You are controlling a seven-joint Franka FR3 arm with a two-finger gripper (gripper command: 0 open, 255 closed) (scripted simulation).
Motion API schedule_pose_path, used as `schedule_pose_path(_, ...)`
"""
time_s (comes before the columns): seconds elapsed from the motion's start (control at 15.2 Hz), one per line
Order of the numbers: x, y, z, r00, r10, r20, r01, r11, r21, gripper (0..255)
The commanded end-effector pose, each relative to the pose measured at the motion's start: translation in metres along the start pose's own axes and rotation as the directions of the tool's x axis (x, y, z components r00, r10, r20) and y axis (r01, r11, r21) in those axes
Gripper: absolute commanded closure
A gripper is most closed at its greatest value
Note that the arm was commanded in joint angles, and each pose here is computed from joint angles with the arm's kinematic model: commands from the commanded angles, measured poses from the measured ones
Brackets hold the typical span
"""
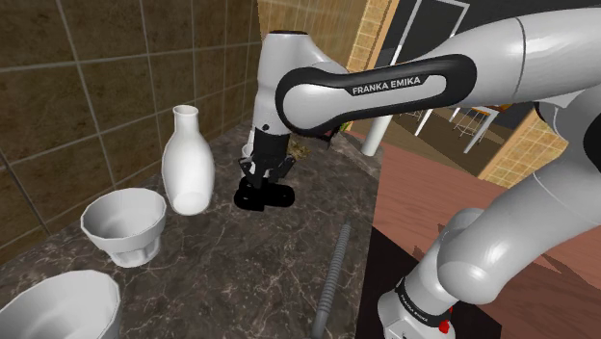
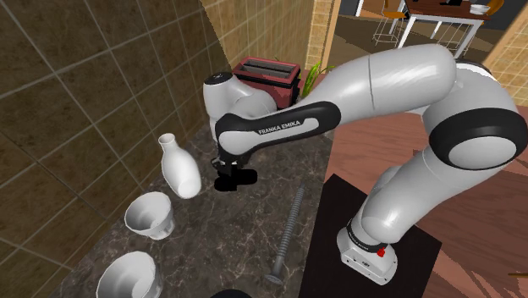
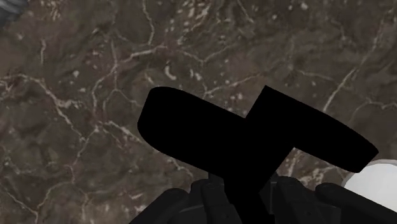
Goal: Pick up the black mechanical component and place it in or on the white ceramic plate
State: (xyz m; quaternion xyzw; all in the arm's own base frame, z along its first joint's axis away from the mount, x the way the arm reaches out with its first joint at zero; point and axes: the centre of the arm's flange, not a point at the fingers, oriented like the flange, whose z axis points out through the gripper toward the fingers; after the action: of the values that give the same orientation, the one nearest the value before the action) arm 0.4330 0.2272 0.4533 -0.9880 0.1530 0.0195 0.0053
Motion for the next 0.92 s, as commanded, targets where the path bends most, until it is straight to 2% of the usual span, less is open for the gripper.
schedule_pose_path(0.0,-0.001,0.000,-0.011,1.000,0.000,0.000,0.000,1.000,0.000,255)
schedule_pose_path(0.66,-0.003,0.000,-0.062,1.000,0.000,0.000,0.000,1.000,0.000,255)
schedule_pose_path(0.86,0.028,0.024,-0.064,1.000,0.000,0.000,0.000,1.000,0.000,255)
